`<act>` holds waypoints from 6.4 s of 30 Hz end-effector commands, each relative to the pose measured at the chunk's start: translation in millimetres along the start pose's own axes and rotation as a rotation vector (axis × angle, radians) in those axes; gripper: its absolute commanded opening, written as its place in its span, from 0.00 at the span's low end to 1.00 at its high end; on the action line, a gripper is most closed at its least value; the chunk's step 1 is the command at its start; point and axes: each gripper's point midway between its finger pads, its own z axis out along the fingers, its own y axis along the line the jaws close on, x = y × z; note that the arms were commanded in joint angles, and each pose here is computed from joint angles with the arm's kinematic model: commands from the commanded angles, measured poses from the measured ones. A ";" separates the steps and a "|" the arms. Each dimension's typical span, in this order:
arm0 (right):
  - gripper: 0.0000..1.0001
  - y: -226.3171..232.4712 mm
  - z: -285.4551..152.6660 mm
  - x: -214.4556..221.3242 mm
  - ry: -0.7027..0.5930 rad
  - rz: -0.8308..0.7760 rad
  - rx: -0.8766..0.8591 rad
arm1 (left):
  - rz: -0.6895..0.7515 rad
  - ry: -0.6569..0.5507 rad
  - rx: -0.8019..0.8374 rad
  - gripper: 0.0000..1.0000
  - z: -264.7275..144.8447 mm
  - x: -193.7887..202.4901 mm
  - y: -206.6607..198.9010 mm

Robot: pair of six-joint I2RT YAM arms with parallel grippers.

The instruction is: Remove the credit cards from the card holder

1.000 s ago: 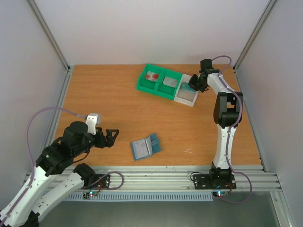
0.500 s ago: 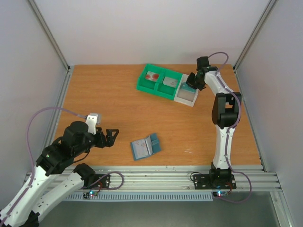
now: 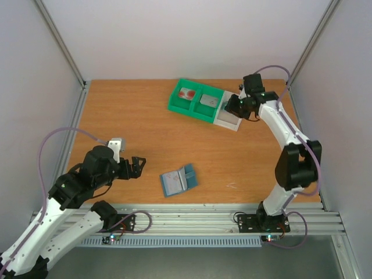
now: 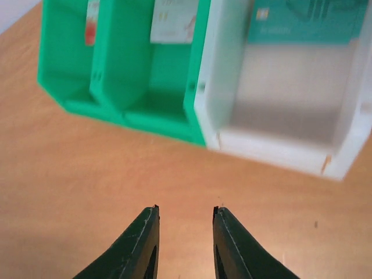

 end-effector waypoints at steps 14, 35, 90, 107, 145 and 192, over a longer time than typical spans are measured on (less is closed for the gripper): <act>0.28 72.2 -67.4 173.2 0.192 -0.206 -0.316 | -0.219 0.242 0.132 0.84 70.1 39.5 -29.5; 0.27 126.1 -21.3 319.2 0.452 -0.350 -0.423 | -0.325 0.303 0.171 0.64 131.4 84.2 -18.5; 0.16 83.3 42.6 380.6 0.590 -0.299 -0.298 | -0.408 0.342 0.153 0.42 157.5 114.8 -3.8; 0.13 56.1 63.9 394.3 0.605 -0.300 -0.246 | -0.440 0.345 0.205 0.40 159.4 116.3 -10.6; 0.04 50.4 73.9 393.8 0.600 -0.298 -0.197 | -0.466 0.328 0.291 0.41 146.1 101.7 -28.7; 0.09 59.5 64.1 390.2 0.576 -0.298 -0.261 | -0.490 0.350 0.326 0.31 163.5 104.6 -34.8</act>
